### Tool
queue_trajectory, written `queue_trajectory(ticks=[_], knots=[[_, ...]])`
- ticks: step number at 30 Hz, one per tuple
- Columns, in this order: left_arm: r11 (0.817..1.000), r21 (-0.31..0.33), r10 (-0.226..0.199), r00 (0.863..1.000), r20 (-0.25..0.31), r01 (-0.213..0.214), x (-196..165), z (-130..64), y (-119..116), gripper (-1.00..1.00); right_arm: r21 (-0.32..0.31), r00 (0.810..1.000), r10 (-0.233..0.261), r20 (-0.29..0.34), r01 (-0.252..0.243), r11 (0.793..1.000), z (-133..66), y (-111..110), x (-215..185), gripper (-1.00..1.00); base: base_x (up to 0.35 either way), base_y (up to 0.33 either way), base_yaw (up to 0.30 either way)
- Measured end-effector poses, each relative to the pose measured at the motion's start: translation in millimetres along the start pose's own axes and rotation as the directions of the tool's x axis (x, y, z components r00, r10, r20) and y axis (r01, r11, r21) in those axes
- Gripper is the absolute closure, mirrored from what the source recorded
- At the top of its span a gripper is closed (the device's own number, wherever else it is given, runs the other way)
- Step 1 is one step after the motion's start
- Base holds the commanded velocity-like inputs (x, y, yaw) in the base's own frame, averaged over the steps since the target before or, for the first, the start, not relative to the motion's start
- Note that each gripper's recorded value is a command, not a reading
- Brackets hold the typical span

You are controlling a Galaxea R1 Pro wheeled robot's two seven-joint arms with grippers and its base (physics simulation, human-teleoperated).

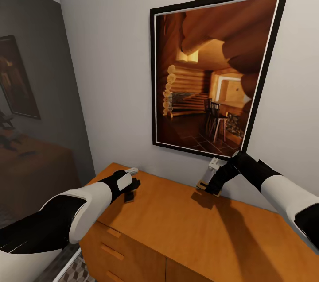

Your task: Take the four mousetraps from the cabinet in the bathroom and place them on the bathroom floor. Make sure all four end up on the same floor surface, and ensure that at least two of them are either under or directly next to the same bathroom sink.

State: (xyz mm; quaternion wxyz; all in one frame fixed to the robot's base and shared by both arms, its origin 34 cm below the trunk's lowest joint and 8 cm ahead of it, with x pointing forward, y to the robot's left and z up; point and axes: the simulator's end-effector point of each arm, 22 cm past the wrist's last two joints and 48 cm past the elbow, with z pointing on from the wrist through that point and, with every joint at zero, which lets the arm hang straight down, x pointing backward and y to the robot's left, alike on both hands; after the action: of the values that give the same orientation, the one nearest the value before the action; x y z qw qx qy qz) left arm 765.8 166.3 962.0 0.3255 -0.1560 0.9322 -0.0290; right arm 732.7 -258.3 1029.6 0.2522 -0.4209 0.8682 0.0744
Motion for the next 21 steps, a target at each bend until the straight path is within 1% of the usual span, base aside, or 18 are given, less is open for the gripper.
queue_trajectory(ticks=[12,17,21], knots=[[1.0,-0.001,0.0,1.0,0.001,0.0,-0.4,-0.1,0.1,-1.0,0.0,1.0,0.0,0.0,0.0,1.0,0.0,0.0,0.0,1.0,0.0,-0.003,0.0],[1.0,-0.001,0.0,1.0,0.001,0.0,-0.2,0.0,0.3,-1.0,0.0,1.0,0.0,0.0,0.0,1.0,0.0,0.0,0.0,1.0,0.0,-0.145,0.0],[1.0,-0.001,0.0,1.0,0.001,0.0,-0.2,0.0,0.3,-1.0,0.0,1.0,0.0,0.0,0.0,1.0,0.0,0.0,0.0,1.0,0.0,-0.058,0.0]])
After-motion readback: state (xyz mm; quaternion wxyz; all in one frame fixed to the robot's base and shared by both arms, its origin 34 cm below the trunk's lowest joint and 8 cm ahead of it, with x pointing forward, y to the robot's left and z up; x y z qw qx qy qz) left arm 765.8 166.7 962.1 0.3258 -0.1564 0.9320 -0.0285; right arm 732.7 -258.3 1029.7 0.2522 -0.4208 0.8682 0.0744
